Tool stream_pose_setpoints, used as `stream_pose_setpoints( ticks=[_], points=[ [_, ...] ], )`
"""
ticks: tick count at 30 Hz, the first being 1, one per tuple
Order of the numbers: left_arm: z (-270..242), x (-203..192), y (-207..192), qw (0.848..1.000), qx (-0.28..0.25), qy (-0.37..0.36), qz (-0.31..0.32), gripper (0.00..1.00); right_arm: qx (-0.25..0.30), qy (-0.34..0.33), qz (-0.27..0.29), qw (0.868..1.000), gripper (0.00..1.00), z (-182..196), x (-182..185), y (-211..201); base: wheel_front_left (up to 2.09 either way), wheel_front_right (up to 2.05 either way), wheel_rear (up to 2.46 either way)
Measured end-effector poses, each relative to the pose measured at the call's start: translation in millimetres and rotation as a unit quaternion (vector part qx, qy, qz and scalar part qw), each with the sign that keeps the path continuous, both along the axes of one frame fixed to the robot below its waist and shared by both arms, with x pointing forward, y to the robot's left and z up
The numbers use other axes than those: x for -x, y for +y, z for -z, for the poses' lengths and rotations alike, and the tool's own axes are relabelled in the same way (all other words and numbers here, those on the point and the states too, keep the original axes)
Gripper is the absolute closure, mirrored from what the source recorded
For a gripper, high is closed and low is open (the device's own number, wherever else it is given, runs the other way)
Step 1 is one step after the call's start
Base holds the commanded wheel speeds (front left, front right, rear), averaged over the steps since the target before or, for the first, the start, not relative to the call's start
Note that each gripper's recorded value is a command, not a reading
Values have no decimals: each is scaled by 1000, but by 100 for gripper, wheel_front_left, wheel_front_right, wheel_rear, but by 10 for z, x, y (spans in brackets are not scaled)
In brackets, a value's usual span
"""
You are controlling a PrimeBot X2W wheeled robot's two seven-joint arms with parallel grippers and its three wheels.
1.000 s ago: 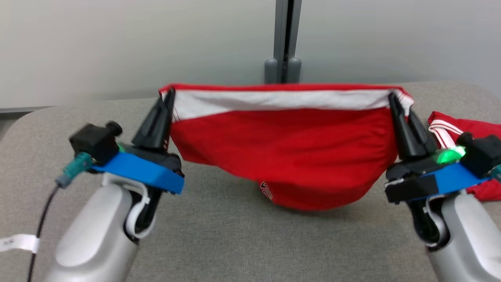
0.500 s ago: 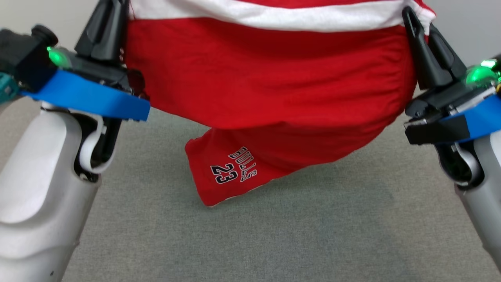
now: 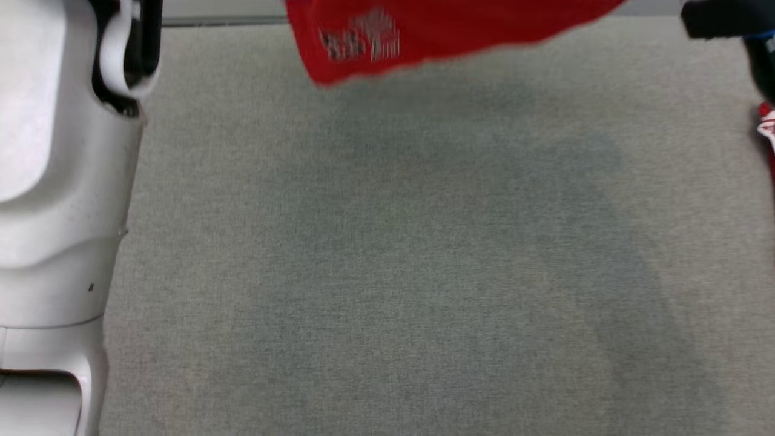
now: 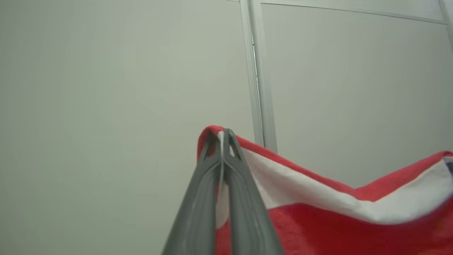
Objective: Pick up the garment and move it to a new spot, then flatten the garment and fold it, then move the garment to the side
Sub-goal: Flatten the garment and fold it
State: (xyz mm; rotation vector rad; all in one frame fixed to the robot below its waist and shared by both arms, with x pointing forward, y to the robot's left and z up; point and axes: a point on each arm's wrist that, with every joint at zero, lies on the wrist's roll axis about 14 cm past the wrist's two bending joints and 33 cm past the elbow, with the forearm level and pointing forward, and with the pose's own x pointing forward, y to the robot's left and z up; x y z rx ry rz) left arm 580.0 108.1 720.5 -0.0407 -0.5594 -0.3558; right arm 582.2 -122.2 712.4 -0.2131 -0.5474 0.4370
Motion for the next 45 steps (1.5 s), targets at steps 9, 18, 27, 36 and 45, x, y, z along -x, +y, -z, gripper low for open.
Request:
stream_pose_setpoints(
  ticks=[9, 18, 27, 36, 45],
  points=[
    [900, 91, 116, 997, 23, 73, -17, 100, 29, 82, -23, 996, 100, 1020, -138, 253, 0, 0, 0],
    [2177, 901, 336, 965, 72, 246, -56, 100, -4, 224, -41, 974, 100, 2021, 599, 302, 0, 0, 0],
    [2520, 1745, 397, 940, 112, 313, -73, 100, -69, 281, -47, 956, 100, 2189, 1411, 397, 0, 0, 0],
    [2502, 2147, 402, 936, 136, 317, -74, 100, -93, 317, -37, 943, 100, 2324, 2077, 380, 0, 0, 0],
    [2399, 2009, 179, 947, 104, 300, -41, 100, -141, 323, 7, 936, 100, 2334, 2159, 111, 0, 0, 0]
  ],
)
